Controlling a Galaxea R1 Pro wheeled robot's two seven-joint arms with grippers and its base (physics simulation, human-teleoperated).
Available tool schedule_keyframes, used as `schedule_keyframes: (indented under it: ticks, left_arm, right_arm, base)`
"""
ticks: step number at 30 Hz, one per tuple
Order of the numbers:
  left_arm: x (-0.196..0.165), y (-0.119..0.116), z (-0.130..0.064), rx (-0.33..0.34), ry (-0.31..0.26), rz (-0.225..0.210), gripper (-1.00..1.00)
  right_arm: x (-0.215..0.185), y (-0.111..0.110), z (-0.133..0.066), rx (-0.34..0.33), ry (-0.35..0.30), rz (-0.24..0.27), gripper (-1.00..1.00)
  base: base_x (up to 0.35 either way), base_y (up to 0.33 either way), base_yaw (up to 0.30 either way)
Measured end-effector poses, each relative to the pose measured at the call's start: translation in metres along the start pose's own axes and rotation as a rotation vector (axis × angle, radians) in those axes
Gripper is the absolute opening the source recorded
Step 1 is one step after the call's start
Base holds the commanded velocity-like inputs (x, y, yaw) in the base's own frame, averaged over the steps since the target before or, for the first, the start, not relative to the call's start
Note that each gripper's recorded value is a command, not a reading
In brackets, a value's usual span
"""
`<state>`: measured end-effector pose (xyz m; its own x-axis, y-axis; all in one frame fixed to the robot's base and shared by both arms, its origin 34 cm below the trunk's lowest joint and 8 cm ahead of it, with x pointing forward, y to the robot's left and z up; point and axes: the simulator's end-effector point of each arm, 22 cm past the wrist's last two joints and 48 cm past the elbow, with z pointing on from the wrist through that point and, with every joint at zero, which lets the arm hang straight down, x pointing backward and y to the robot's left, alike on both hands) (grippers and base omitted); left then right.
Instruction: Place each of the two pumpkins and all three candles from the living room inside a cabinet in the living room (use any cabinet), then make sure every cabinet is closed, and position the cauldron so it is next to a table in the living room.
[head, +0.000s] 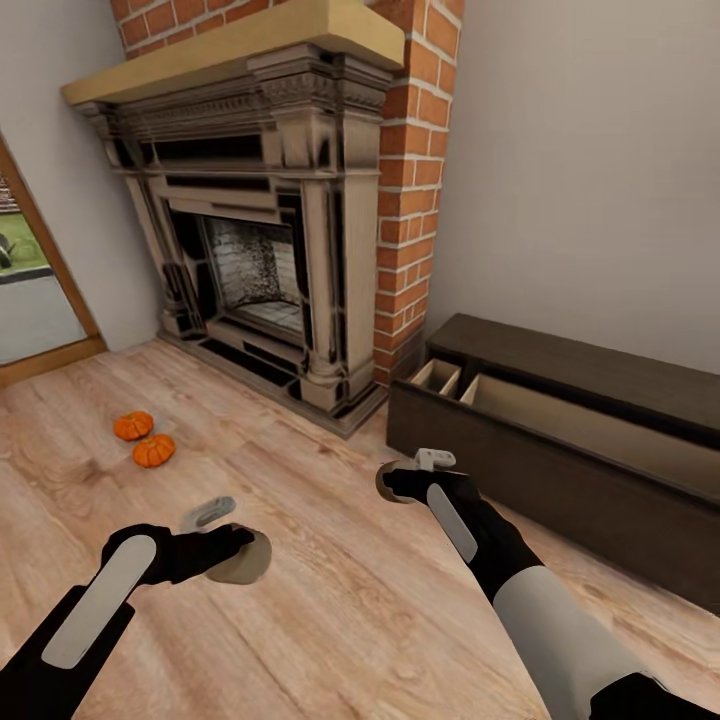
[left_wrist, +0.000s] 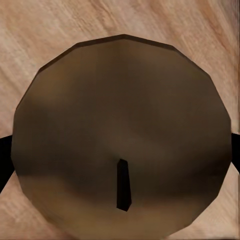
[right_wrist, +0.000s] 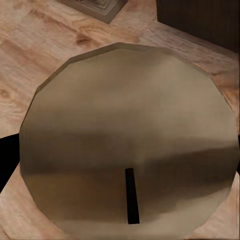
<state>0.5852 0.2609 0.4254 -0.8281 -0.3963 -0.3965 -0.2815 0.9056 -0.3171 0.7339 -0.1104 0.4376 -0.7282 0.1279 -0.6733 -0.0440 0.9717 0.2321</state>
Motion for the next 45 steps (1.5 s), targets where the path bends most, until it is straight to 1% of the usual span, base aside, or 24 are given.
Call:
schedule_keyframes:
  ticks: [45]
  left_arm:
    - [-0.0037,-0.0031,-0.0064,0.004,-0.015,0.007,-1.00]
  right_arm:
    - [-0.0079,0.0017,-0.0069,-0.001,-0.015,-0.002,-1.00]
  base:
    - [0.000,0.000,-0.291]
